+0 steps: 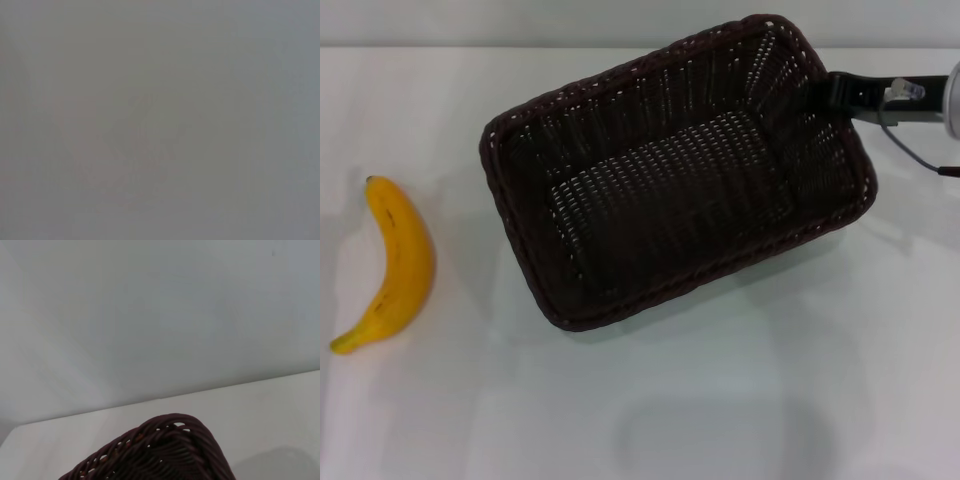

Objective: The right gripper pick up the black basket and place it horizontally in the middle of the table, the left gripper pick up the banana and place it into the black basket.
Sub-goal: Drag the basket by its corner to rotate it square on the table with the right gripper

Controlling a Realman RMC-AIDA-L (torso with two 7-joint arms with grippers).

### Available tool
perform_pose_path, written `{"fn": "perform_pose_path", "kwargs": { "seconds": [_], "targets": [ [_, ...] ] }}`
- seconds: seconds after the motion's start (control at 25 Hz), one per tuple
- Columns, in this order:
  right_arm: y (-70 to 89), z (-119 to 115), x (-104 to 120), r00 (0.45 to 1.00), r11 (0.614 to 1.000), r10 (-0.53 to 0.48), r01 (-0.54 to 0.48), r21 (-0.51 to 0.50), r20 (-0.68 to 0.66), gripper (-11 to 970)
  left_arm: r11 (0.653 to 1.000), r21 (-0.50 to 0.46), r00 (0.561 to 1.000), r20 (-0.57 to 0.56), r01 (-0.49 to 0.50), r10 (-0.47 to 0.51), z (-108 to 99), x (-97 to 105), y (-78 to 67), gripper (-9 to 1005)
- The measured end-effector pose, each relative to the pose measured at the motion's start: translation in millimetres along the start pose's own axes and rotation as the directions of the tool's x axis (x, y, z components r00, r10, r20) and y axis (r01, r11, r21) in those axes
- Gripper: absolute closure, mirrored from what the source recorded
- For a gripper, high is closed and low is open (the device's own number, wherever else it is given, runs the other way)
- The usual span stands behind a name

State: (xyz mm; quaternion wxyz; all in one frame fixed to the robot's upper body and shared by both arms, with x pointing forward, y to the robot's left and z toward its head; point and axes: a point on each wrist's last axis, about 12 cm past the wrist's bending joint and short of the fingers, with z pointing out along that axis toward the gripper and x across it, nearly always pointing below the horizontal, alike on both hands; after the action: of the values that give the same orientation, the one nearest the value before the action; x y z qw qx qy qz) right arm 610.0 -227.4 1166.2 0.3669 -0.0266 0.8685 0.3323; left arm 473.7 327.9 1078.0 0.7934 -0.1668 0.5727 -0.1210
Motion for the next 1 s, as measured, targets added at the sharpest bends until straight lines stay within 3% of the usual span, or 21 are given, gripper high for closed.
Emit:
{"fn": "perform_pose_path", "kwargs": {
  "seconds": [1.0],
  "targets": [
    [16.0, 15, 16, 0.998, 0.999, -0.042, 0.04, -0.034, -0.036, 786, 1.0, 0.004, 1.0, -0.017, -0.007, 0.007, 0, 3, -0.3, 119]
  ]
}}
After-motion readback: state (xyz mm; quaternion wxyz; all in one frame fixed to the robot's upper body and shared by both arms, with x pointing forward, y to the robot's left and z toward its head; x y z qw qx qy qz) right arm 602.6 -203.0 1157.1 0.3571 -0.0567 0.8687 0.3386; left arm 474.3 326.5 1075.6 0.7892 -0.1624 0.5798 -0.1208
